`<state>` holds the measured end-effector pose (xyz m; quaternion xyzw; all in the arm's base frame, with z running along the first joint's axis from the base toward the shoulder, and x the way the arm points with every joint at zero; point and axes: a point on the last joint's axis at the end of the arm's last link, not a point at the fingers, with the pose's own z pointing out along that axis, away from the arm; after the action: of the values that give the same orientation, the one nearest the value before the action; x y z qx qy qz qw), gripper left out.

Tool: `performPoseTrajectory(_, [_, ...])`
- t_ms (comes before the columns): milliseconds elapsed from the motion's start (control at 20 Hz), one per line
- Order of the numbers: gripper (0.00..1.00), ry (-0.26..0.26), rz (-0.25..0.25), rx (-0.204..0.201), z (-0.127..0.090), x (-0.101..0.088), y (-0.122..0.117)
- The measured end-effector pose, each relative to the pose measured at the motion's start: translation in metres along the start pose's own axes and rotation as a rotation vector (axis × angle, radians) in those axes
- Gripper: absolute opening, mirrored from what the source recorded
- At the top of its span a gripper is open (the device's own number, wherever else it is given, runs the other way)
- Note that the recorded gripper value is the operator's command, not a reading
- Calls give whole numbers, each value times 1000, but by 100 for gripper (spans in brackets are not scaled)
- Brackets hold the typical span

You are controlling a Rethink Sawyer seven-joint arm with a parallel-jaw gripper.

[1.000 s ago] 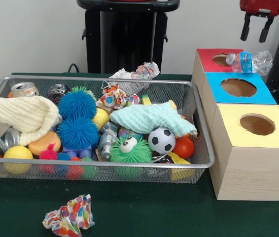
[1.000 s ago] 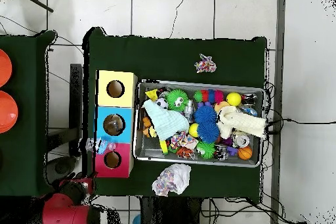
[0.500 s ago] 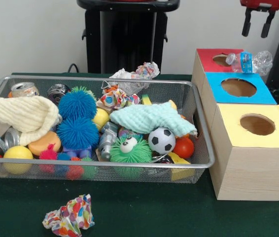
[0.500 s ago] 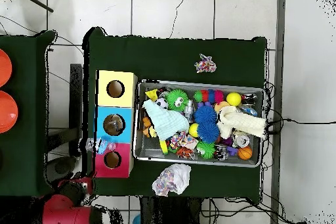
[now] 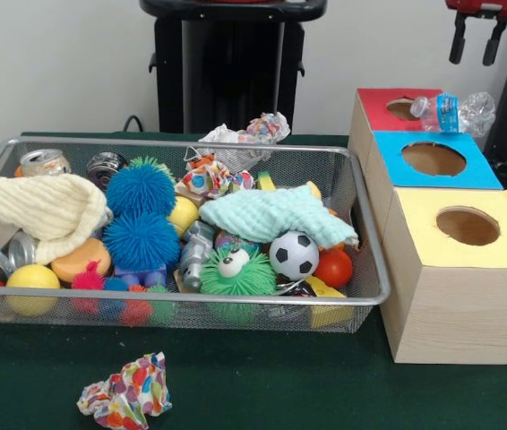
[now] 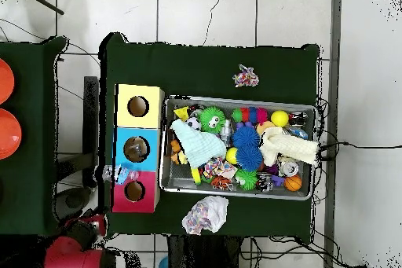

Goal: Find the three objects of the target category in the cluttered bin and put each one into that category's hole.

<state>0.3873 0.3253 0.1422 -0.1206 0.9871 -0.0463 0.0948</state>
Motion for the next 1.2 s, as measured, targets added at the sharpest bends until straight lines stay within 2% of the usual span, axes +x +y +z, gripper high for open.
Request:
performPoseTrajectory(550, [100,6,-53,-6,0,14,23])
performPoseTrajectory(1200, [100,0,-69,-14,0,17,32])
